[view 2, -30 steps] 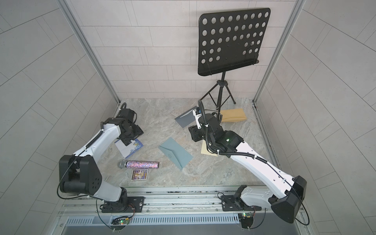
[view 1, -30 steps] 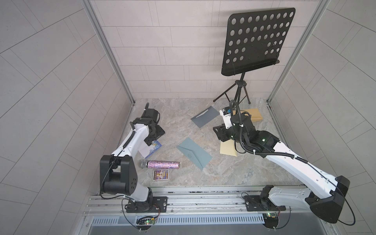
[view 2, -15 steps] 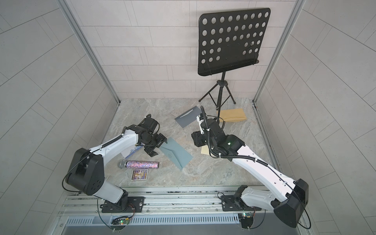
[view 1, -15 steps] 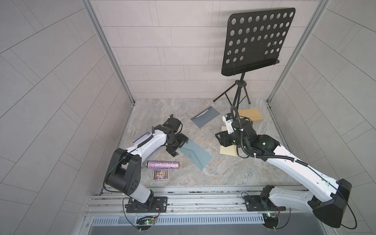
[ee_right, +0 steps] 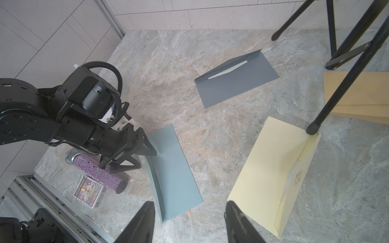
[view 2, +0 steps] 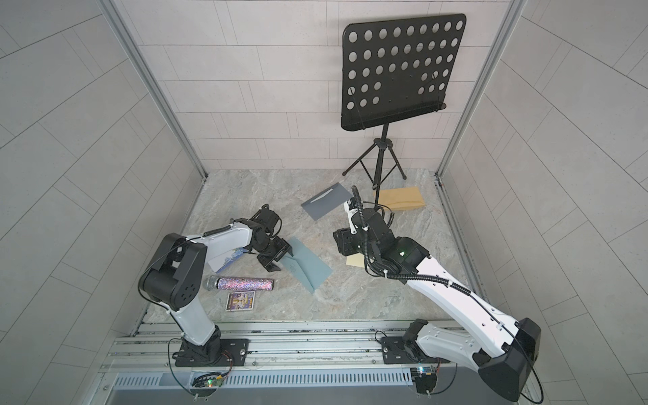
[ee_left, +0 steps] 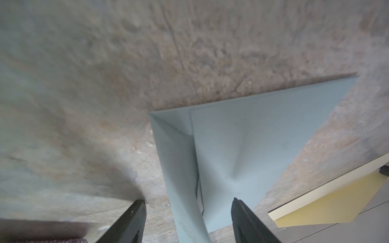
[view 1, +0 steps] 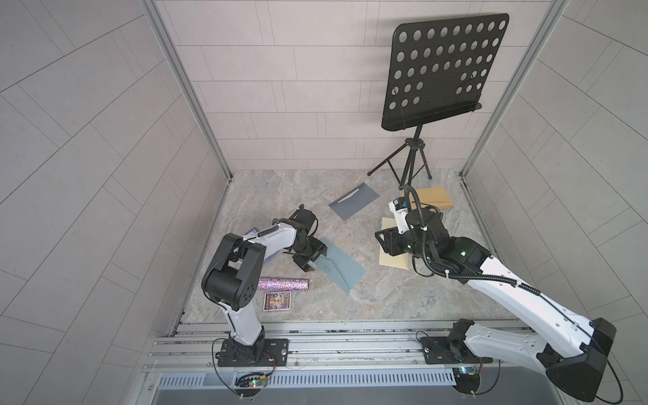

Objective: Take the letter paper out of the envelope
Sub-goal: Pick up the envelope from the center of the board.

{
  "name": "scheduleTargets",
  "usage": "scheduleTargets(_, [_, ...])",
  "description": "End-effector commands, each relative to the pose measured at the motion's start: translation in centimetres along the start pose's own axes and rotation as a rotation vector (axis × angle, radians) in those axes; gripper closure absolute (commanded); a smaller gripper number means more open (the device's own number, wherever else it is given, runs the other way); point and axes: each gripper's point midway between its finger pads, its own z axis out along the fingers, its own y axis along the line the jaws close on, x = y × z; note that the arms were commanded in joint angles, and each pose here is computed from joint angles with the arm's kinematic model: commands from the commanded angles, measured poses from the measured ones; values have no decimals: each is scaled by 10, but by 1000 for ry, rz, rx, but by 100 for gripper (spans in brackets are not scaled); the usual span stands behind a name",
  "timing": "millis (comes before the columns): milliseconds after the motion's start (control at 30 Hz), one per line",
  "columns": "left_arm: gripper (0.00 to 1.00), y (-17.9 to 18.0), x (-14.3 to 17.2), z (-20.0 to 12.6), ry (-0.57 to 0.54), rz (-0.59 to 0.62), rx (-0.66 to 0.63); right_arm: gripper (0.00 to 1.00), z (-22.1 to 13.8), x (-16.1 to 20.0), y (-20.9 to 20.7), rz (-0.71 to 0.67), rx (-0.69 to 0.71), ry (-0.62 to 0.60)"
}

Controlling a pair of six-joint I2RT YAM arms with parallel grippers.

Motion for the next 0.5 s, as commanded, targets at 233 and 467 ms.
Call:
scheduleTargets(233, [68, 16, -2, 6, -19, 19, -7, 43, 1, 2, -9, 21, 28, 10])
scheduleTargets(467, [68, 21, -1, 1, -32, 48, -8, 43, 4, 2, -12, 31, 28, 17])
